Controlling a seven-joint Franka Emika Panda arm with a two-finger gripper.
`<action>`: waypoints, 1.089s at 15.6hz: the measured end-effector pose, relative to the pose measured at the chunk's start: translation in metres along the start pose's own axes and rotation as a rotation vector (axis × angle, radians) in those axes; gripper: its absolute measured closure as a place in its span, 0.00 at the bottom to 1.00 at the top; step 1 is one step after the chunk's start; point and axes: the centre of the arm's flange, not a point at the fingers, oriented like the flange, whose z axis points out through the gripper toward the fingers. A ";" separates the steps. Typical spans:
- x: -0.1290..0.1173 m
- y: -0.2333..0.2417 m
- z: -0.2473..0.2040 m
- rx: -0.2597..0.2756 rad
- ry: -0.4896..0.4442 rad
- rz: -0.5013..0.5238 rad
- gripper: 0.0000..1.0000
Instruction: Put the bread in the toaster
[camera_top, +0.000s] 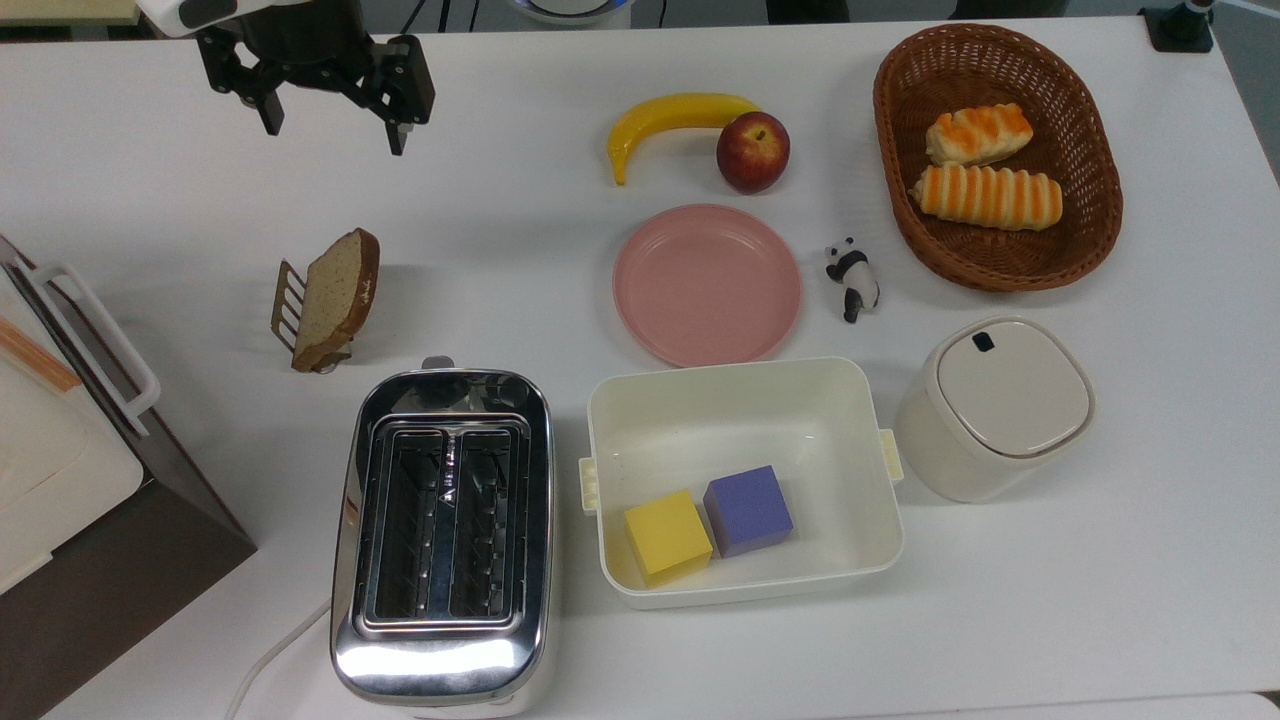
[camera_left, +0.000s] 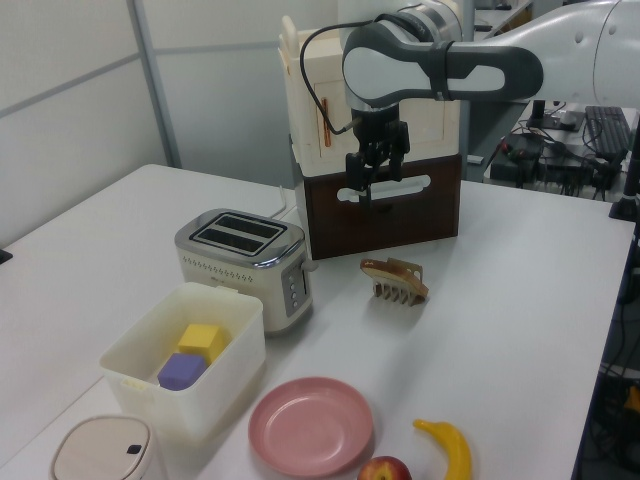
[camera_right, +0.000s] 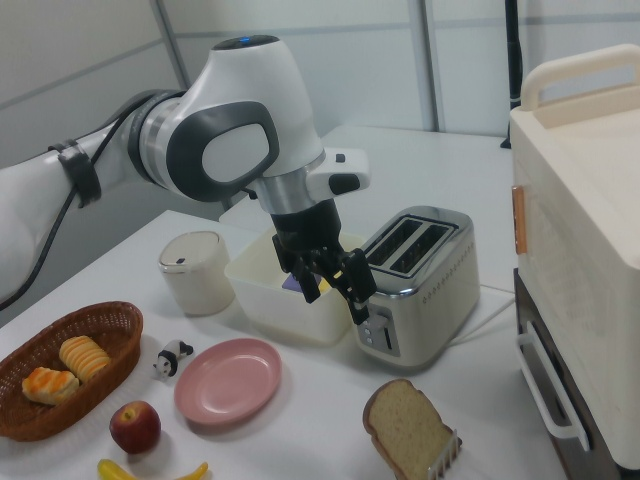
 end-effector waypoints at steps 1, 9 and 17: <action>0.000 0.000 0.000 0.000 -0.001 -0.001 0.00; 0.001 -0.007 0.006 0.002 -0.011 -0.012 0.00; 0.001 -0.005 0.010 -0.026 -0.020 -0.015 0.00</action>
